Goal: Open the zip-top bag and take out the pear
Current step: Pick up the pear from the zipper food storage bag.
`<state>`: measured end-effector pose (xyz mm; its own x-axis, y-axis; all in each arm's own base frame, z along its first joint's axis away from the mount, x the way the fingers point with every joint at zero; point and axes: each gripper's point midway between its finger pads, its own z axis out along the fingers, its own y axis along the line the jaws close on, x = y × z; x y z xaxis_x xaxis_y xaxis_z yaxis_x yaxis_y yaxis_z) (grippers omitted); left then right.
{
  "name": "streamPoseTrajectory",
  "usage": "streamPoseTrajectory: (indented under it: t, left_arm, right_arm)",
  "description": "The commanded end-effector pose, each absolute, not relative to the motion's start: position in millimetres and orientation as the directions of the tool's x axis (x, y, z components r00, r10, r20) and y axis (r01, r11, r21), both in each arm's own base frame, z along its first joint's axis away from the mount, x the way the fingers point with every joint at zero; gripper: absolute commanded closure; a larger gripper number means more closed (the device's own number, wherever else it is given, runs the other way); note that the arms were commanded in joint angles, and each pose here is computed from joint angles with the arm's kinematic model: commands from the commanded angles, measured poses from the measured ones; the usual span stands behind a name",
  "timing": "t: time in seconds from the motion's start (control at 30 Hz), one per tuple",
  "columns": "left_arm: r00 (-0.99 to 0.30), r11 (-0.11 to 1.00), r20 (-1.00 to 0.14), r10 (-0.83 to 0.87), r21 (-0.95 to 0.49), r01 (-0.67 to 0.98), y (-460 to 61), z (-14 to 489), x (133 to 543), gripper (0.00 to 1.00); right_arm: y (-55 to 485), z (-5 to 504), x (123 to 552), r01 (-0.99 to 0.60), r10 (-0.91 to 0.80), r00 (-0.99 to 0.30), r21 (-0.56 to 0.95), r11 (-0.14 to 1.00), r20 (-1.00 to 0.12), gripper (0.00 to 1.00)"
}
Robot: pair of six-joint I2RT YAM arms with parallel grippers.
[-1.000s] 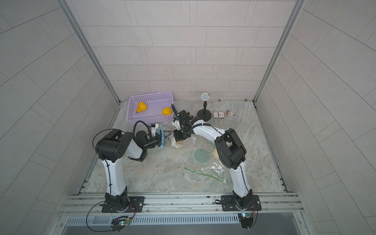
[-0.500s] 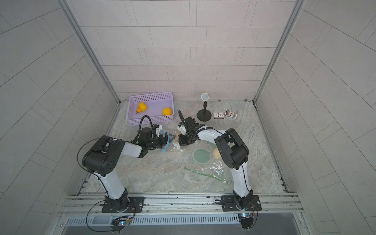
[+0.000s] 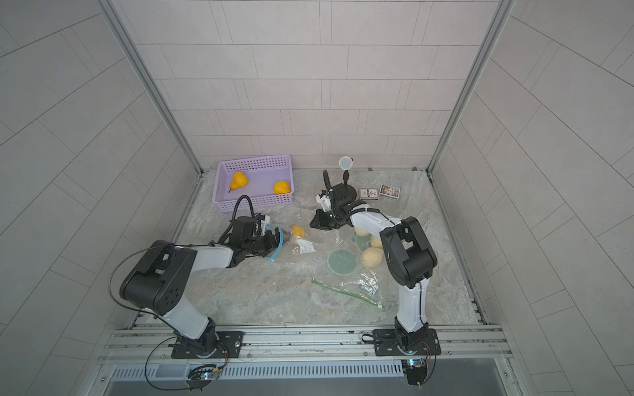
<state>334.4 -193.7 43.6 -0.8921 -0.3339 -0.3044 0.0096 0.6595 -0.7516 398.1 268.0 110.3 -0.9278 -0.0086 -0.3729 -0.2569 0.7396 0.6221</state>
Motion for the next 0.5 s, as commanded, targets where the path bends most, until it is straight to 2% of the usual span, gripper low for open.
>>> streamPoseTrajectory:
  t: [0.0,0.1,0.2,0.27,0.33,0.47]
  left_arm:
    - [-0.941,0.770,-0.102,-0.322,-0.606,-0.198,-164.0,-20.1,279.4,0.00]
    - [-0.940,0.759,-0.108,-0.324,-0.622,-0.191,-166.1,-17.3,280.6,0.00]
    - [-0.940,0.739,-0.120,-0.320,-0.652,-0.168,-171.1,-13.3,282.0,0.00]
    - [-0.934,0.725,-0.112,-0.340,-0.664,-0.184,-172.0,-10.0,283.8,0.00]
    - [-0.933,0.721,-0.121,-0.339,-0.671,-0.175,-173.3,-6.7,285.4,0.00]
    - [-0.929,0.709,-0.134,-0.345,-0.685,-0.165,-174.9,-1.5,289.2,0.00]
  right_arm:
    - [249.0,154.1,389.9,-0.272,0.005,-0.907,0.594,0.757,-0.421,0.66]
    - [246.8,183.0,369.4,-0.335,-0.050,-0.896,0.598,0.728,-0.440,0.55]
    - [252.5,199.5,353.4,-0.371,-0.071,-0.886,0.606,0.704,-0.459,0.52]
    - [264.9,196.2,354.6,-0.387,-0.090,-0.876,0.579,0.718,-0.474,0.55]
    - [279.4,182.3,365.0,-0.376,-0.114,-0.887,0.556,0.742,-0.447,0.65]
    - [307.2,136.1,395.7,-0.337,-0.137,-0.915,0.534,0.775,-0.379,0.79]
